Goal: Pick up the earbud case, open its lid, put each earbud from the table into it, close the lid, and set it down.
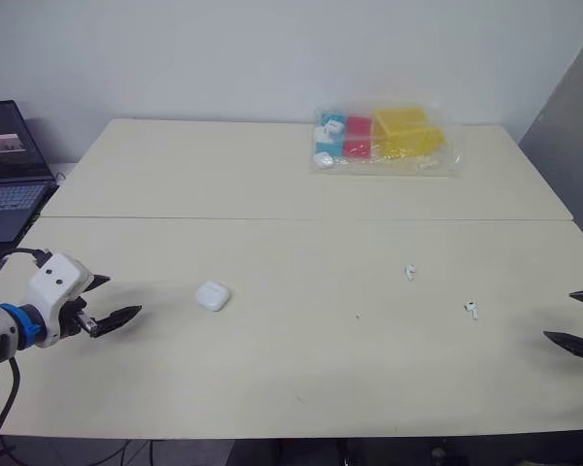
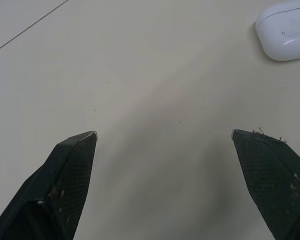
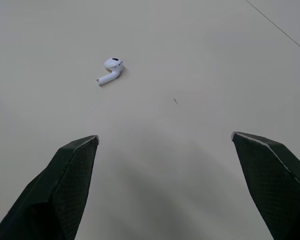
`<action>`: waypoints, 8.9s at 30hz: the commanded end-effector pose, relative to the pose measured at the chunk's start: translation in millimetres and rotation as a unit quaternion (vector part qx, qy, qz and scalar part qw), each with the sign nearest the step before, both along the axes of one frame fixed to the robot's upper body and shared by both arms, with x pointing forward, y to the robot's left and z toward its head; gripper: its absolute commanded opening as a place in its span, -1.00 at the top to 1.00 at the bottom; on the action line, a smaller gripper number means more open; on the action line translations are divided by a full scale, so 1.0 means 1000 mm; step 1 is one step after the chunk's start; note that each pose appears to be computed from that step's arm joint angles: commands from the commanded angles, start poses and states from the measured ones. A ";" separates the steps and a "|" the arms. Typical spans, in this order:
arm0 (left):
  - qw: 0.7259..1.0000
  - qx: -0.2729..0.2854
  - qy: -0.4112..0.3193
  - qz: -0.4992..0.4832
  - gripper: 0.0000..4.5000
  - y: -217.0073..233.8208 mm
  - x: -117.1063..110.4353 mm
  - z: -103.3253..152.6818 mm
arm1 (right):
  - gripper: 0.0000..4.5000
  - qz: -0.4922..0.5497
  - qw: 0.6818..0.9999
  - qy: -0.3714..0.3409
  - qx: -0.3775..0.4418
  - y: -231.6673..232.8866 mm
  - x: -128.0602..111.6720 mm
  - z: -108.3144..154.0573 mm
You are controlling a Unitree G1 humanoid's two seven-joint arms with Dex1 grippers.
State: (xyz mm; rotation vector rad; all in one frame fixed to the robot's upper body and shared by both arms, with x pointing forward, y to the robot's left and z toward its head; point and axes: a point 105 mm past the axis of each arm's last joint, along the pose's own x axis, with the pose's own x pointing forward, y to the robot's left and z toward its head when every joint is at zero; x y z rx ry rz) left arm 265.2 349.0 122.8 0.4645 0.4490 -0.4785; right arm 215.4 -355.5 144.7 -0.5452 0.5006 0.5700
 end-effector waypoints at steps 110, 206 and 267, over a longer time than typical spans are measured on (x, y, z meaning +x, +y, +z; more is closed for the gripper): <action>0.876 -0.160 -0.122 -0.439 -0.28 -0.287 0.016 0.007 | -1.00 0.226 0.948 -0.021 0.222 0.201 0.011 0.082; 0.866 -0.117 -0.144 -0.463 -1.00 -0.288 0.042 0.026 | 0.65 0.096 0.945 0.195 0.244 0.235 0.044 0.034; 0.868 -0.108 0.025 -0.483 0.64 -0.367 0.018 0.032 | 0.65 0.326 0.939 0.074 -0.084 0.232 0.058 0.038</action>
